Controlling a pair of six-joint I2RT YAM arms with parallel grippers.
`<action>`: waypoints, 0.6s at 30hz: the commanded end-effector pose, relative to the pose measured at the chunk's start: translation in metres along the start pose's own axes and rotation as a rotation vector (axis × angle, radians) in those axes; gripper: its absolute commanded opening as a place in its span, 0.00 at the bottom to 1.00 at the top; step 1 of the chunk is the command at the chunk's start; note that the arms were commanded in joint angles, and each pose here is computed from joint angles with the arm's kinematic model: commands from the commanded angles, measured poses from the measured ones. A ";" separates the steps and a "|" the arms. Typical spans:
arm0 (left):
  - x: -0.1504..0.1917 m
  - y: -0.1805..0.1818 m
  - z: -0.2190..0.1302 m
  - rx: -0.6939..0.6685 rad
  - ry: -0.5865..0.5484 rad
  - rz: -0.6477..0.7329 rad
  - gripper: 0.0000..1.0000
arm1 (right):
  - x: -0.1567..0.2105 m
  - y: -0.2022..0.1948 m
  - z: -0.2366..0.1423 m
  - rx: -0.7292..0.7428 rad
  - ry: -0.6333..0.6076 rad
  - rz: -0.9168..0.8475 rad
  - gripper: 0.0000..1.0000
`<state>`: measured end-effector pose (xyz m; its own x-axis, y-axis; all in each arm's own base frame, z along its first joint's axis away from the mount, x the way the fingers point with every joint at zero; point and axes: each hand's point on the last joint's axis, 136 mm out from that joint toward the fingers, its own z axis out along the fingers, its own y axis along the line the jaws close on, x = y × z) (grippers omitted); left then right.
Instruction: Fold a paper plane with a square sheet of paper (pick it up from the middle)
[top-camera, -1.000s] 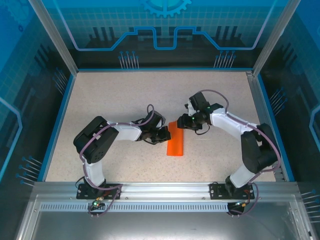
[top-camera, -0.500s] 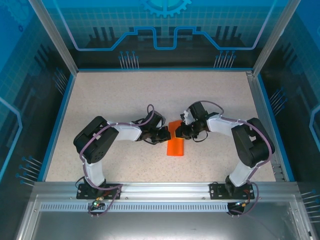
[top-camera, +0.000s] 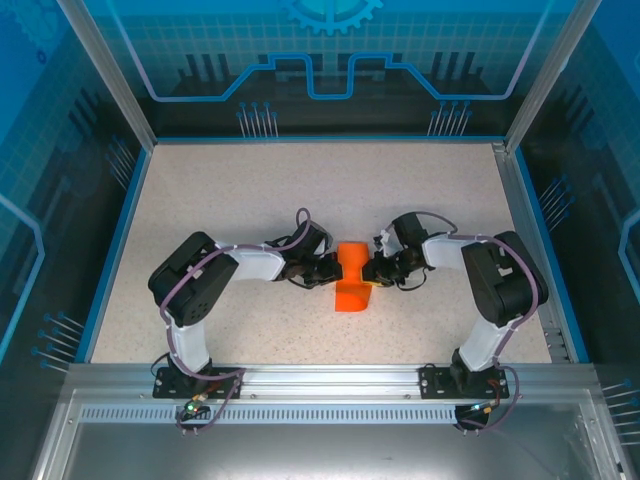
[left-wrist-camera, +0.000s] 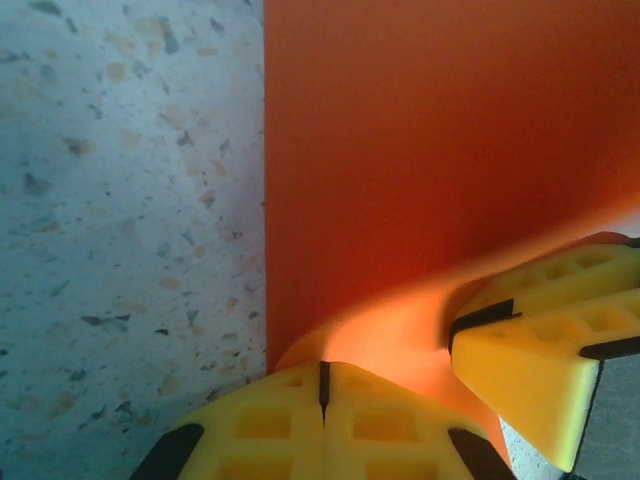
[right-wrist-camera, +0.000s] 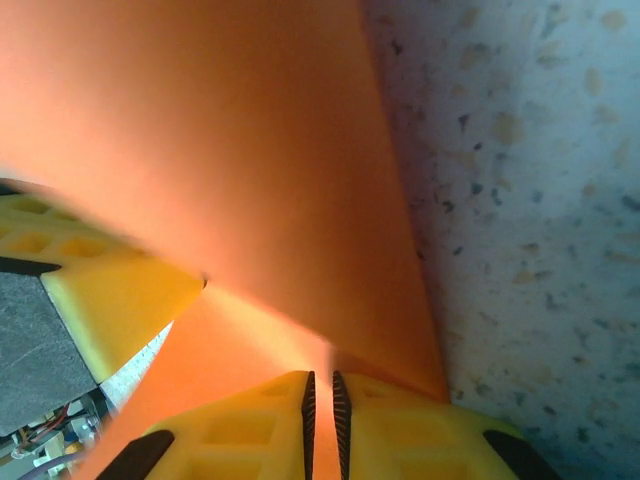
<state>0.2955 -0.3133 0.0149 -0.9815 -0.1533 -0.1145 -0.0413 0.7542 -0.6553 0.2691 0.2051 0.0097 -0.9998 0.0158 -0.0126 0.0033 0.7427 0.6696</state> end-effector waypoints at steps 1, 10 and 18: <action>0.015 0.021 0.009 -0.082 0.053 -0.009 0.00 | 0.017 -0.041 0.007 0.139 0.044 0.050 0.16; 0.014 0.020 0.010 -0.083 0.057 -0.006 0.00 | 0.009 0.011 -0.017 0.007 -0.011 -0.041 0.19; 0.013 0.019 0.010 -0.080 0.054 -0.007 0.00 | 0.026 0.010 0.005 0.026 0.060 -0.037 0.20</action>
<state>0.2961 -0.3146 0.0148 -0.9822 -0.1508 -0.1119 -0.0416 0.7559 -0.6533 0.2565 0.2186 0.0309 -0.9972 -0.0462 -0.0588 -0.0740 0.7273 0.6823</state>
